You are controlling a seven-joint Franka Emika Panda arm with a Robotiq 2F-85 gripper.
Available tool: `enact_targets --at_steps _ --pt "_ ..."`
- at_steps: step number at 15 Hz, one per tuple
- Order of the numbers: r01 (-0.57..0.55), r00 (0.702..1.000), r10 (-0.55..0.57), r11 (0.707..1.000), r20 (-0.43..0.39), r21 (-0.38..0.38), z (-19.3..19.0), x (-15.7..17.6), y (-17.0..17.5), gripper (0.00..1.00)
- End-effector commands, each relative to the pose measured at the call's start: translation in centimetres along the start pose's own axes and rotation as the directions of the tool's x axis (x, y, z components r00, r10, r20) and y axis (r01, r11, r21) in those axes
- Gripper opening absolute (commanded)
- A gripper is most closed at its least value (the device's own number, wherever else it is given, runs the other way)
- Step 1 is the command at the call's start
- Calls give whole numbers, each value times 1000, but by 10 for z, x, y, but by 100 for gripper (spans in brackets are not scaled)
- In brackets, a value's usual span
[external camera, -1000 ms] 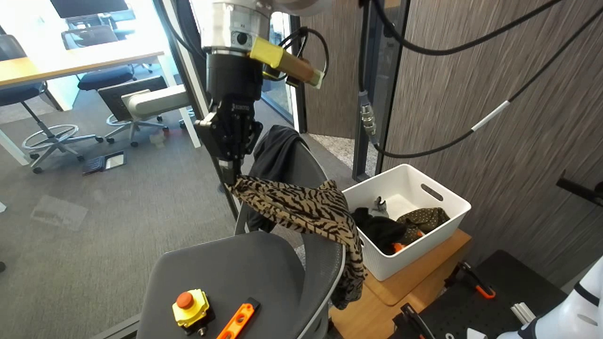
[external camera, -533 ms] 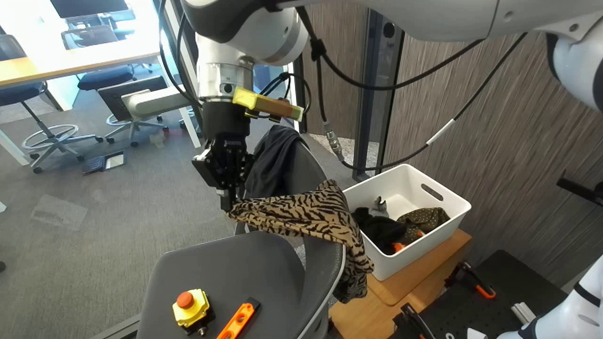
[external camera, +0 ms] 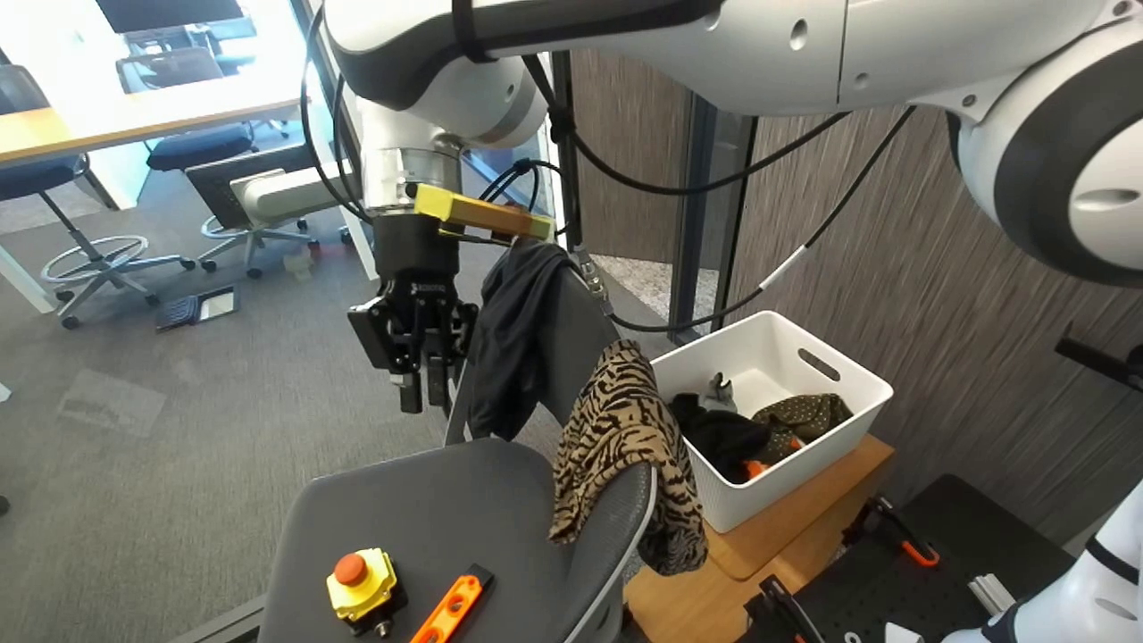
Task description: Put the leopard print cloth on the backrest of the chair
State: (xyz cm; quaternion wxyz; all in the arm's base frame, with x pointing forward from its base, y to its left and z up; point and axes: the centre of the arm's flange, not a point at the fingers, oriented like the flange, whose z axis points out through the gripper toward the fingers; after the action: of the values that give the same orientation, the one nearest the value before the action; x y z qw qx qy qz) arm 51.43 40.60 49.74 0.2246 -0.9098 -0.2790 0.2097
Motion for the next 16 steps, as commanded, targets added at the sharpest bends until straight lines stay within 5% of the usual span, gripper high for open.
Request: enact_targets --at_steps 1,6,11,16 --pt "-28 1000 28 1000 5 -9 -21 16 -13 65" --pt "-98 994 95 994 -53 -56 -50 -6 -12 100" --pt "-244 959 210 953 -189 -180 -109 -99 14 100" --pt "-377 891 317 916 -324 -140 -146 -192 51 100"
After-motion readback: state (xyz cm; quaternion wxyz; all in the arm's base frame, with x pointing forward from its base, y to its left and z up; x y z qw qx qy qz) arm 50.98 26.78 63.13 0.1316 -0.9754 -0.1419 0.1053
